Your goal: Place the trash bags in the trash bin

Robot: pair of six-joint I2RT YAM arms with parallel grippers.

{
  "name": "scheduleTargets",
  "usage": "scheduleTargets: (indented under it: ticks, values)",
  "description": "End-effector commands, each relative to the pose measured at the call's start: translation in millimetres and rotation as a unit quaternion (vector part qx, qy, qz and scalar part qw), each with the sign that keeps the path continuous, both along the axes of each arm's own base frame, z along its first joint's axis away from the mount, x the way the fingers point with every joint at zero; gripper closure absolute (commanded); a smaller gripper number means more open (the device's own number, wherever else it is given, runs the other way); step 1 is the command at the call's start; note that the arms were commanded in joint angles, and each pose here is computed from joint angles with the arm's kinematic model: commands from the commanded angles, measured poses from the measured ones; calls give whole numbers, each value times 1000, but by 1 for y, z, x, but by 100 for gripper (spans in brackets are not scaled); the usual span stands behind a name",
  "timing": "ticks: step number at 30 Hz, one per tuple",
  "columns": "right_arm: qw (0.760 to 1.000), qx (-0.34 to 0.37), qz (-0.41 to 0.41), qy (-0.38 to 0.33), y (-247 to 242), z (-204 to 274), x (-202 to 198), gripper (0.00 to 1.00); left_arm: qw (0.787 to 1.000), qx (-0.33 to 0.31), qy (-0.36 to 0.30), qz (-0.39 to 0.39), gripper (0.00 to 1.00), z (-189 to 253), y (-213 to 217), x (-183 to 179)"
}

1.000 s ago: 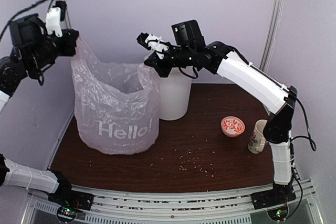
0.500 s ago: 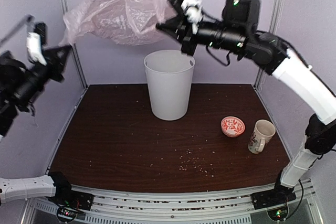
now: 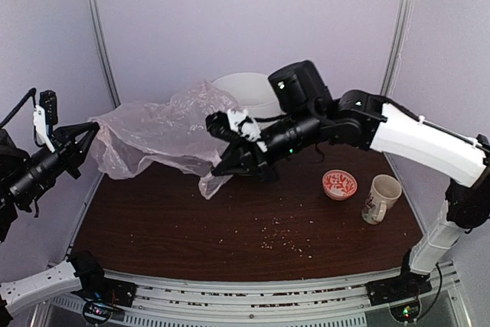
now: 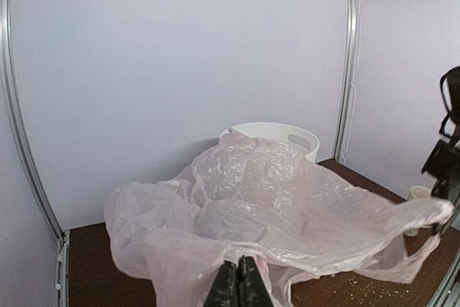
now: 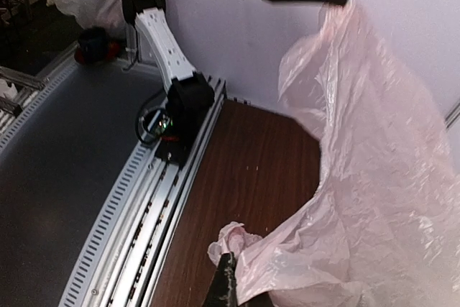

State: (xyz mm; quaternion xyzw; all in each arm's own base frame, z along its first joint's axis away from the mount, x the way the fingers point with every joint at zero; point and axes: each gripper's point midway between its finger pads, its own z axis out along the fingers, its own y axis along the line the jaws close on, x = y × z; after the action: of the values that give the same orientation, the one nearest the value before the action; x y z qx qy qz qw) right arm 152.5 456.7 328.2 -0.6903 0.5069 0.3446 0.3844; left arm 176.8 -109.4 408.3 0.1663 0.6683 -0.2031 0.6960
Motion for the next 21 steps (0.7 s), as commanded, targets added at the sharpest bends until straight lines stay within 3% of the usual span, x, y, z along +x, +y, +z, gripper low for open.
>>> scheduleTargets:
  ticks: [1, 11, 21]
  values:
    - [998, 26, 30, 52, -5, 24, -15, 100, 1000, 9, 22, -9, 100, -13, -11, 8]
    - [992, 79, -35, 94, 12, 68, 18, 100, 1000, 7, -8, -19, 100, -3, -19, 12]
    - [973, 147, -72, 163, 21, 112, 76, 100, 997, 19, -67, 15, 100, 33, -26, 36]
